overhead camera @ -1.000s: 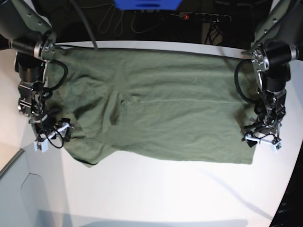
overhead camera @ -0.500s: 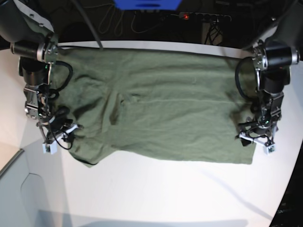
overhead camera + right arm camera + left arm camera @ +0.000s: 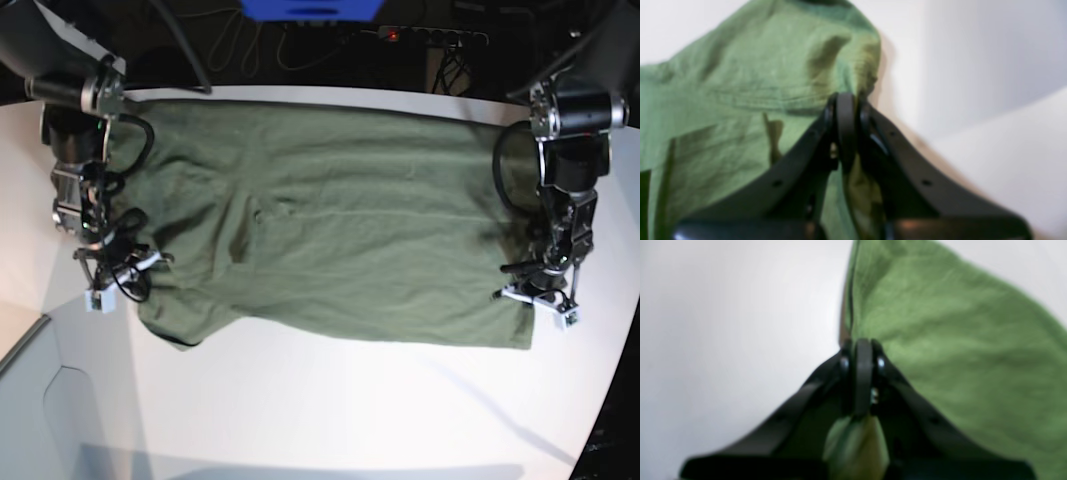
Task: Layout the t-shirt on the table in an organized manner, then fold the t-shirt properly
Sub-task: 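Lift the hem with both grippers and fold it over toward the collar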
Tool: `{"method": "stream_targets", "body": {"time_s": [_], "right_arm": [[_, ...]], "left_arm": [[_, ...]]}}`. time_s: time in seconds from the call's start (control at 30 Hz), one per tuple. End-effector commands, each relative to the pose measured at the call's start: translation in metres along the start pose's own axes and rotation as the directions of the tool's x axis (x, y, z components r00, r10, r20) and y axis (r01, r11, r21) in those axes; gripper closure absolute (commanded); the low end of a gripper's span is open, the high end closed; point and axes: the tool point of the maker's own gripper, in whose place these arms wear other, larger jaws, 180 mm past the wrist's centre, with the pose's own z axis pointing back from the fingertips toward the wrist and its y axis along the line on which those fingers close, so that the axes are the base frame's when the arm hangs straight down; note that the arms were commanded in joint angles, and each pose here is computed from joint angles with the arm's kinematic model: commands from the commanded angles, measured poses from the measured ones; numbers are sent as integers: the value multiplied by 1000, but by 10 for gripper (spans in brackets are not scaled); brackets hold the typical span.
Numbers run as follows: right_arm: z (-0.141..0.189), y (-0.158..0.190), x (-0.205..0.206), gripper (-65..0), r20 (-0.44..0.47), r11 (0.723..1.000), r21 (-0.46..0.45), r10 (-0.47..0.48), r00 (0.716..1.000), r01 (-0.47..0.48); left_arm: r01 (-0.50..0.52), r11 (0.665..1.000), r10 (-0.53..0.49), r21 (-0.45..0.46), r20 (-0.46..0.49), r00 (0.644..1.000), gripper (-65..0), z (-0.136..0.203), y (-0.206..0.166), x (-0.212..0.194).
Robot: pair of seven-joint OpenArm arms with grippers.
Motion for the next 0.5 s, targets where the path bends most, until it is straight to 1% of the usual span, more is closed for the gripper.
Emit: {"method": "stream_targets", "body": {"time_s": [0.0, 0.03, 0.1, 0.17, 0.3, 0.47], "right_arm": [[7, -15, 31, 0, 101, 999, -31, 12, 995, -9], [15, -21, 37, 0, 133, 999, -49, 19, 991, -13], [24, -15, 43, 0, 180, 998, -56, 20, 984, -10], [34, -12, 52, 0, 223, 998, -67, 36, 974, -22], [55, -1, 59, 0, 276, 995, -75, 77, 958, -58], [81, 15, 60, 0, 320, 992, -78, 115, 940, -95]], "left_arm": [[-14, 1000, 15, -10, 79, 997, 0, 4, 2, 26], [-31, 999, 33, -24, 103, 994, 0, 10, 2, 28], [-50, 998, 55, -34, 151, 987, 0, 23, 11, 36], [-75, 995, 87, -68, 186, 979, 0, 35, 9, 38], [-104, 986, 134, -132, 239, 962, 0, 60, 1, 42], [-126, 984, 159, -130, 290, 944, 0, 80, 14, 47]]}}
